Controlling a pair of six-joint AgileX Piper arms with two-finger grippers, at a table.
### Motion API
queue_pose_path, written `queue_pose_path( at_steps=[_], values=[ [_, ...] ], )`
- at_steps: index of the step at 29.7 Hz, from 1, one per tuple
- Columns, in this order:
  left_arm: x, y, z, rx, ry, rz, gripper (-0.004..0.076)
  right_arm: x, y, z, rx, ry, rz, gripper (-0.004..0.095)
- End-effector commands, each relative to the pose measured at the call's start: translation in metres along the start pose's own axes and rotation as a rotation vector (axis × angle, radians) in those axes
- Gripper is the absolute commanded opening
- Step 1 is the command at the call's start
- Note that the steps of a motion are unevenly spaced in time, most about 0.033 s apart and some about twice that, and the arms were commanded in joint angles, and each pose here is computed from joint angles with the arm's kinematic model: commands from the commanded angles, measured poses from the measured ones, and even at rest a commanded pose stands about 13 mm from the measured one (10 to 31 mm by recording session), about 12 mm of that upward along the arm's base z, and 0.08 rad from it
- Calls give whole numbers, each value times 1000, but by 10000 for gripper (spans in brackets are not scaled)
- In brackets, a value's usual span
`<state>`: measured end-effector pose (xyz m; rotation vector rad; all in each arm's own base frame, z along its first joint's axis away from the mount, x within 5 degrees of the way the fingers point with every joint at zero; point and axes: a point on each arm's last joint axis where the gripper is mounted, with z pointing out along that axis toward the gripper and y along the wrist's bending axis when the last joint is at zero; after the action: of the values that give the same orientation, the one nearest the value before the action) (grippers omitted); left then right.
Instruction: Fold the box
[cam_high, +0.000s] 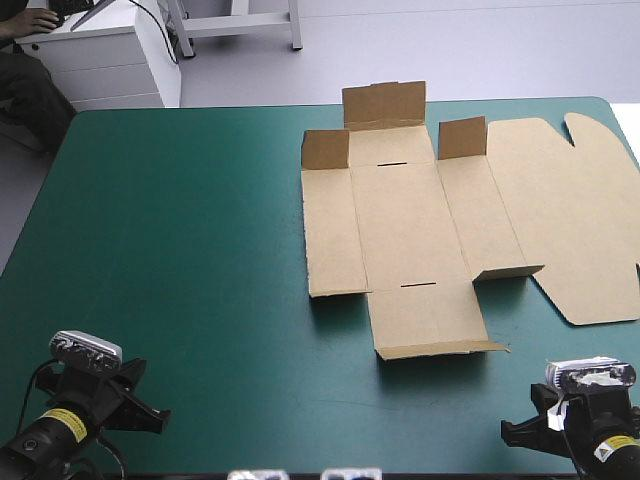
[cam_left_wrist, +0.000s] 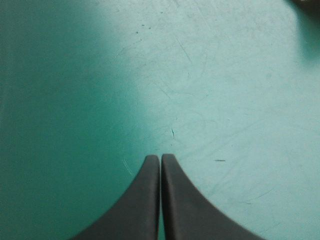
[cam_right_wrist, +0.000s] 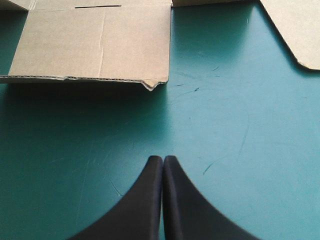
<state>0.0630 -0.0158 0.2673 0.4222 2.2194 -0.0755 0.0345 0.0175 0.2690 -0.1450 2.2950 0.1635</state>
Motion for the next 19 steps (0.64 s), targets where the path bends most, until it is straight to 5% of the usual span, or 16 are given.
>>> queue_pose_path(
  at_steps=[1,19],
  values=[
    [-12,0,-4,6,-79,-7,-8,-11,1,-5,-1,-72,-4,-14],
    [-14,0,-4,4,-56,-6,-8,-11,1,-5,-1,-72,-4,-14]
  ],
)
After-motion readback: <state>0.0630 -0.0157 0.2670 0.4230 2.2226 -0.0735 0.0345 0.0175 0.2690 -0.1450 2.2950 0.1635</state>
